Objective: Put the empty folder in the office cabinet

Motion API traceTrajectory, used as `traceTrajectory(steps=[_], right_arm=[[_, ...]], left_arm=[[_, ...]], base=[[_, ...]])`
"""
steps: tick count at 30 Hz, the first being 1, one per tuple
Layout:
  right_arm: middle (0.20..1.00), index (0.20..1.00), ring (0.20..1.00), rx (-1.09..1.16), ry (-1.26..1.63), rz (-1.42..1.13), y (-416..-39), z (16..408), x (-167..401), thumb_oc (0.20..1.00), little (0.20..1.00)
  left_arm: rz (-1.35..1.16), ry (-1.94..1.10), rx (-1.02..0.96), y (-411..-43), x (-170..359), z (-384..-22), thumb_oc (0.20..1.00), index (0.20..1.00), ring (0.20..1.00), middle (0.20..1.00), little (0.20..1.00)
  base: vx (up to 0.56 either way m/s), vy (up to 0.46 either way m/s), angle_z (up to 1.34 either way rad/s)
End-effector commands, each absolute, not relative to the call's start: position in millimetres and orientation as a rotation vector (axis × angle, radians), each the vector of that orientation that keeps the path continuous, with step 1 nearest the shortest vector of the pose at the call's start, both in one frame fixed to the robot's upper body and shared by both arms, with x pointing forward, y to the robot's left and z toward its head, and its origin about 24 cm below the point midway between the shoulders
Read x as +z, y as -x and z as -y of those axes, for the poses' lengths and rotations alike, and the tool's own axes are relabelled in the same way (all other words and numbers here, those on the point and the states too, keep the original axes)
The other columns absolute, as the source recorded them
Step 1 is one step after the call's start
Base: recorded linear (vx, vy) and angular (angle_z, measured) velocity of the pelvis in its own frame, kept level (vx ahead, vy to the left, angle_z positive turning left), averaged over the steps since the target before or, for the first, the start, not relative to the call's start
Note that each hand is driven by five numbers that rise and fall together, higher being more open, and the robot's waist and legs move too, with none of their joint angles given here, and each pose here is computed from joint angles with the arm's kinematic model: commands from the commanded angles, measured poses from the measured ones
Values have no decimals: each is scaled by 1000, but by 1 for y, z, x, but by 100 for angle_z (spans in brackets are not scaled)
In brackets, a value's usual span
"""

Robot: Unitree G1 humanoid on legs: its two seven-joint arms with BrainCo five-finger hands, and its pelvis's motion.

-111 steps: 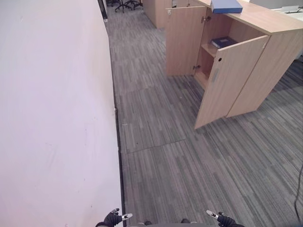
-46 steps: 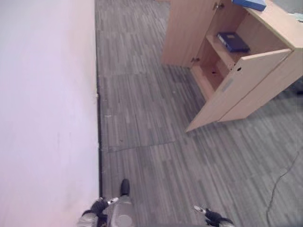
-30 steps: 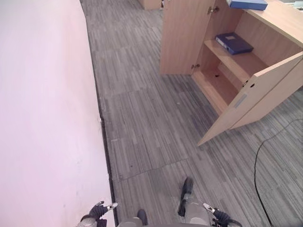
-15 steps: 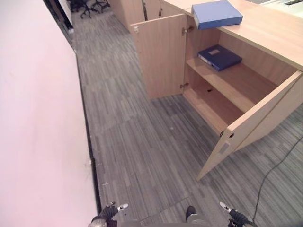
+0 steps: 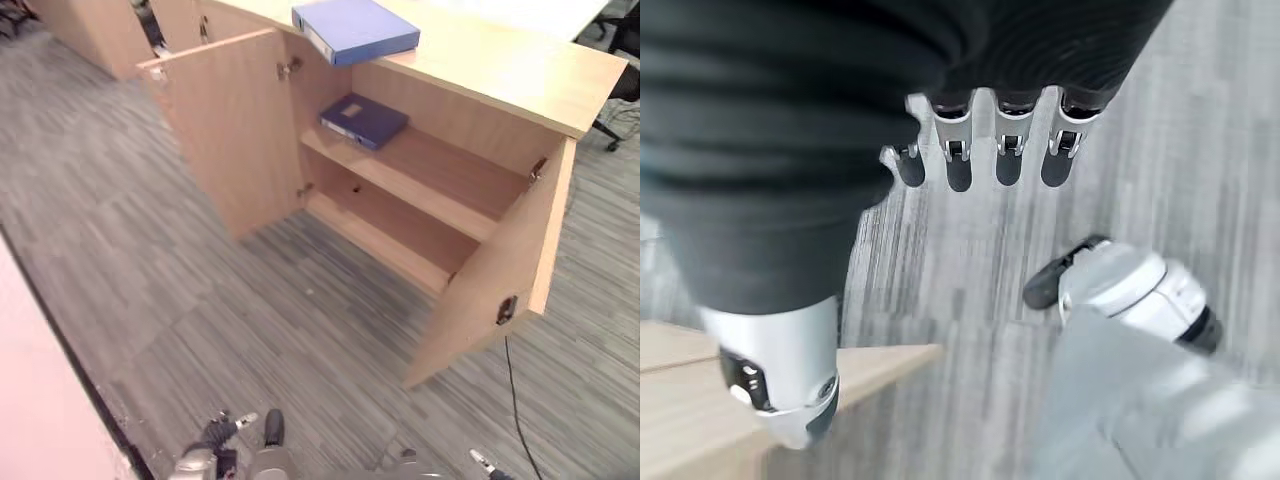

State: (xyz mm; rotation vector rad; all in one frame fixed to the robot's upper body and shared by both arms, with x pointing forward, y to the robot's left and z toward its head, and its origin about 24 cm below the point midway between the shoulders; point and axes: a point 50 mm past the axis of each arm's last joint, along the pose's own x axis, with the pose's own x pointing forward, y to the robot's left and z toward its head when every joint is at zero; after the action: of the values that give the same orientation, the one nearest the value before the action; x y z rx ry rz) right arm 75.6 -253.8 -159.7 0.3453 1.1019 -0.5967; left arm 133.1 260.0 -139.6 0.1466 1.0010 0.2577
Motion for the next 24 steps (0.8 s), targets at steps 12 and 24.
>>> traceTrajectory(steps=[12,24], right_arm=[[1000,1000,1000,-597,-351,-1093,-67,263,-158,1000,1000],[1000,1000,1000,-568,-270,-1102,-72,271,-155,1000,1000]], left_arm=[[-966,-196,112,-139,-141,-240,1000,1000,1000,1000,1000],[-1058,-102,139,-109,-155,-226,1000,1000,1000,1000,1000]], base=[[-53,460,-84],[-33,81,-71]])
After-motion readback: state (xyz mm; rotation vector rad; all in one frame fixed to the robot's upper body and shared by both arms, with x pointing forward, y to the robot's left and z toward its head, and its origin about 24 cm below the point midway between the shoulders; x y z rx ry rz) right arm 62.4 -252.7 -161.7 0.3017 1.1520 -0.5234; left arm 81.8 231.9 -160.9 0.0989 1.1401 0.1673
